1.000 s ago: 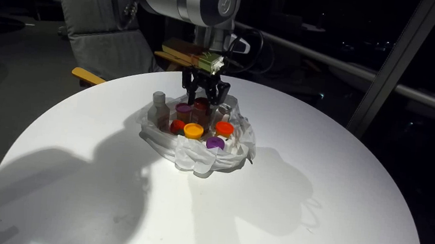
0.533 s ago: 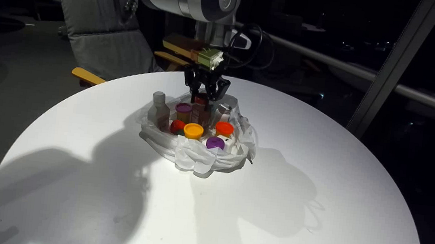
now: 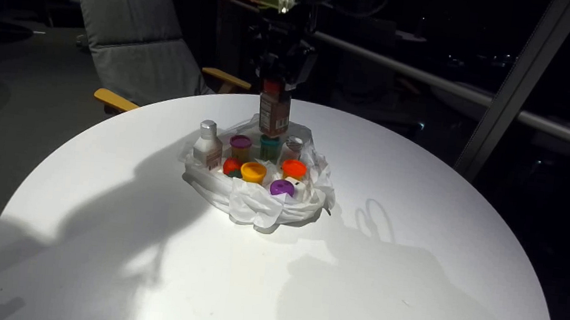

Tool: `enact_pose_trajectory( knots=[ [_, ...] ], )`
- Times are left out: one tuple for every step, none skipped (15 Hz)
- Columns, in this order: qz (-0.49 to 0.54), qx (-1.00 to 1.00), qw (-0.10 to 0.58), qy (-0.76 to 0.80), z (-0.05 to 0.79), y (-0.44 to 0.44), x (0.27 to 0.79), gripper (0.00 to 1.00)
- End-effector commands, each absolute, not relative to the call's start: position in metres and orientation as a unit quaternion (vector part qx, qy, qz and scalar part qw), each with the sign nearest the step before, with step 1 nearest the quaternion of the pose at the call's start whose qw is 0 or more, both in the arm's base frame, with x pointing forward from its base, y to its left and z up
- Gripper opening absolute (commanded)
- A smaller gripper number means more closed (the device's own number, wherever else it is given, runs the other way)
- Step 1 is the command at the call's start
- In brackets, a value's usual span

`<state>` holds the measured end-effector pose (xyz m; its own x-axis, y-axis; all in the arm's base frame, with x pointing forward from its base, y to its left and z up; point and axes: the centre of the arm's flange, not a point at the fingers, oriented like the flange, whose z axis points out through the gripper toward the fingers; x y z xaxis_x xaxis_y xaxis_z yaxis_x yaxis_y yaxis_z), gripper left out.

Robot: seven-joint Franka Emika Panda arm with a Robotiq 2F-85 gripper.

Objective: Remove the objects in the plastic and put them on the table.

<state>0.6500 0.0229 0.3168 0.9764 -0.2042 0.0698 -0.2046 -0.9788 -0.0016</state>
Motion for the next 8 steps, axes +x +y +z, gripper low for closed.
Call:
enact_pose_trajectory(
  knots=[
    [0.049,0.988,-0.003,-0.146,0.352,-0.01,0.572,0.26],
    [0.047,0.986,-0.003,-0.16,0.351,-0.024,0.557,0.26],
    [0.047,0.984,-0.002,-0.17,0.351,-0.038,0.543,0.26],
    [0.039,0.982,-0.001,-0.185,0.343,-0.054,0.528,0.26],
    [0.031,0.98,0.001,-0.198,0.334,-0.067,0.519,0.26],
    [0.025,0.977,0.0,-0.211,0.322,-0.076,0.511,0.26],
    [0.016,0.974,0.001,-0.225,0.31,-0.089,0.504,0.26],
    [0.012,0.972,-0.004,-0.233,0.294,-0.096,0.5,0.26]
  ],
)
